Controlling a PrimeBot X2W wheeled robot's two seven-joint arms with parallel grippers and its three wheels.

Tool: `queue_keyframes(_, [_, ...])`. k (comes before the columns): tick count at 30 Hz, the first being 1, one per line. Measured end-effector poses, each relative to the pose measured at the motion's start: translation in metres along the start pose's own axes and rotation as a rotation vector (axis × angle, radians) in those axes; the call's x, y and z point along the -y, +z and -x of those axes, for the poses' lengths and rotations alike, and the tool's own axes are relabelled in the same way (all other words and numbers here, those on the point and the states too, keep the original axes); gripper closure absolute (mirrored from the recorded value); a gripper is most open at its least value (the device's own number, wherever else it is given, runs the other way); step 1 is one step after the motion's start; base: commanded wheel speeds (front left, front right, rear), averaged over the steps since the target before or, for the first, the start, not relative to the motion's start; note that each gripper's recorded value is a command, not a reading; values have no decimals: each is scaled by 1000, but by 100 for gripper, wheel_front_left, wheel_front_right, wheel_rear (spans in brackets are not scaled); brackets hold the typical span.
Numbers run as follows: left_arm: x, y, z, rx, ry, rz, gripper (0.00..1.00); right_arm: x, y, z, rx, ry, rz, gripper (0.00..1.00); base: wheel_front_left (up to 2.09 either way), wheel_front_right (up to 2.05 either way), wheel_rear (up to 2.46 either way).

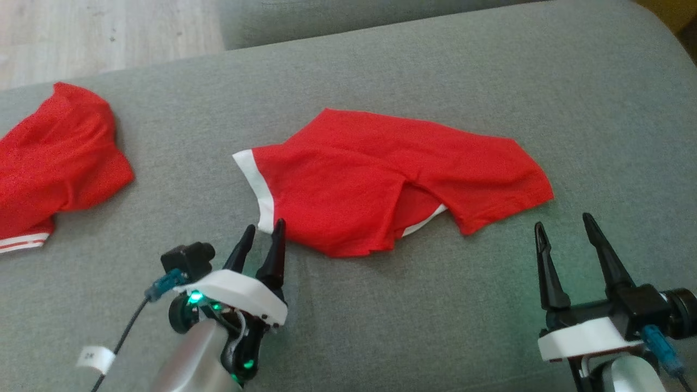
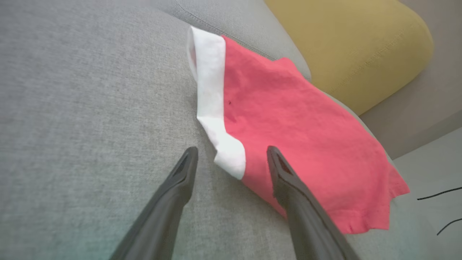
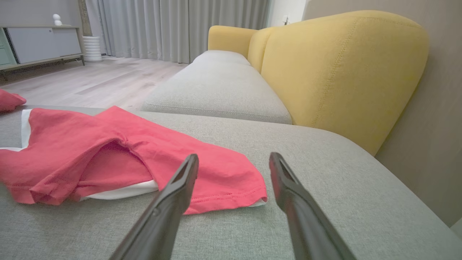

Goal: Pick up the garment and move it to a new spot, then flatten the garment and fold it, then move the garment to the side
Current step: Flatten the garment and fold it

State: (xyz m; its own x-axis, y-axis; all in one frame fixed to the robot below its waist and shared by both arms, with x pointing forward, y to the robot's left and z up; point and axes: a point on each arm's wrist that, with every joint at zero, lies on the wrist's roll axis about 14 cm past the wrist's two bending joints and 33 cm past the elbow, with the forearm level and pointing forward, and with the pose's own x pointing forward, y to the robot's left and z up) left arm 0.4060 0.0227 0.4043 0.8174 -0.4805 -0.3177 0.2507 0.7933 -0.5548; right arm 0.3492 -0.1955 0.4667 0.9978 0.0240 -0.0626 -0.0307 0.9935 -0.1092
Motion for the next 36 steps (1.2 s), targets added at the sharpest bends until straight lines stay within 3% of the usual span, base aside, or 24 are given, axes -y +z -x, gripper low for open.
queue_keyframes(7, [-14, 0, -14, -41, 20, 28, 0, 8, -4, 2, -14, -26, -5, 0, 0, 0, 0])
queue_keyframes(18, [0, -10, -16, -99, -38, 88, 0, 10, -6, 2, -20, -35, -3, 0, 0, 0, 0])
queue_keyframes(25, [19, -19, -17, -149, -104, 73, 0, 13, 0, -2, -4, -39, 0, 0, 0, 0, 0])
queue_keyframes(26, [23, -22, -17, -166, -118, 67, 44, 13, -1, -2, -4, -40, 0, 0, 0, 0, 0])
queue_keyframes(28, [31, -28, -15, -195, -145, 62, 100, 13, -1, -1, -4, -42, -2, 0, 0, 0, 0])
queue_keyframes(32, [55, -21, -12, -186, -224, 82, 100, 14, 2, 0, 5, -46, -9, 0, 0, 0, 0])
queue_keyframes(36, [94, 18, -6, -95, -359, 144, 100, 16, 6, 1, 19, -51, -8, 0, 0, 0, 0])
